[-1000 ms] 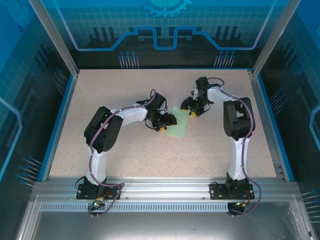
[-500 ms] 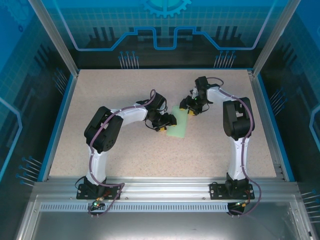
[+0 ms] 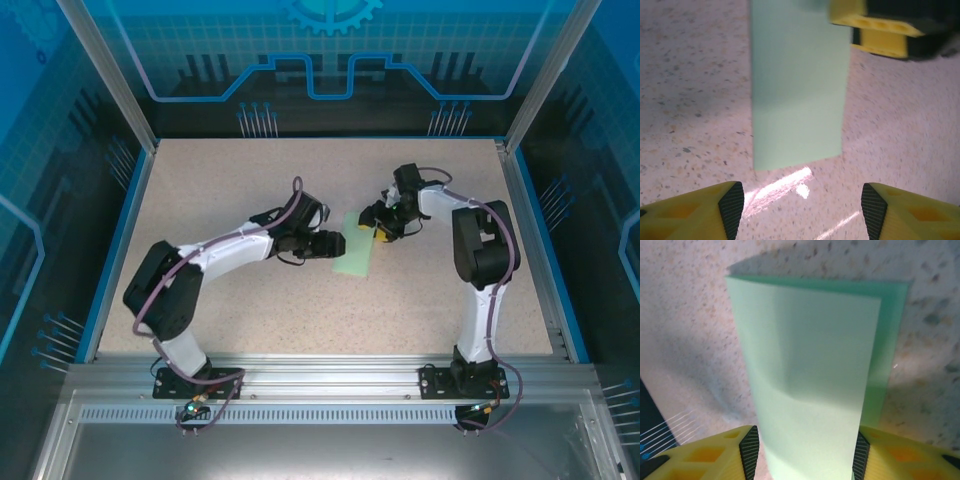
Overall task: Fold a paper plane with a square sheet of paper (fold left side to right side)
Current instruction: Fold the triangle a second time at the center of the table.
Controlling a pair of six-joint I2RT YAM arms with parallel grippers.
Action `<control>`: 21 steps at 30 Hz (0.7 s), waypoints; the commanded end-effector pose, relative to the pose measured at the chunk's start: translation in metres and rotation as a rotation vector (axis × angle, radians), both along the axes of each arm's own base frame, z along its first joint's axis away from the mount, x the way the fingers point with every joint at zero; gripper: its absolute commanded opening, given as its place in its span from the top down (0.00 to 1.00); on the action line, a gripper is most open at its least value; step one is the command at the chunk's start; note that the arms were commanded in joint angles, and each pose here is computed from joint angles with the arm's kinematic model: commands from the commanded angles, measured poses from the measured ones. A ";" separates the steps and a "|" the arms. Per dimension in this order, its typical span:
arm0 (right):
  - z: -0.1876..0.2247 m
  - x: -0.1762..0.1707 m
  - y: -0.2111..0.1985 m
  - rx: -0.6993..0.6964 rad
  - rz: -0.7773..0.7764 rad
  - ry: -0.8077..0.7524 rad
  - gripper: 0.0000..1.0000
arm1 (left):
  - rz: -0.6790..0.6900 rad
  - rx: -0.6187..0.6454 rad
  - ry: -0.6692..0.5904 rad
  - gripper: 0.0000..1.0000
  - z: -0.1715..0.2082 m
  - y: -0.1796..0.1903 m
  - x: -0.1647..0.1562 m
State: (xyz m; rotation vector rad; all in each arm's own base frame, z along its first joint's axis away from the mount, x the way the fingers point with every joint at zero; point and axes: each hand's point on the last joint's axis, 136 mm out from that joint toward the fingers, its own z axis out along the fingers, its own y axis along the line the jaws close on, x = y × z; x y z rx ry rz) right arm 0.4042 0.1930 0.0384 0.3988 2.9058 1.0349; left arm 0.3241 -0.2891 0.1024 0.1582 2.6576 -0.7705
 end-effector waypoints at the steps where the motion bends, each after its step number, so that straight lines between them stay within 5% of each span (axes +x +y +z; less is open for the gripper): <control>1: 0.029 -0.004 0.021 0.100 0.002 -0.024 0.47 | -0.135 0.112 -0.165 0.32 0.005 -0.007 -0.014; 21: 0.044 -0.008 0.035 0.136 -0.003 0.005 0.47 | -0.262 0.405 -0.300 0.25 -0.025 -0.057 -0.007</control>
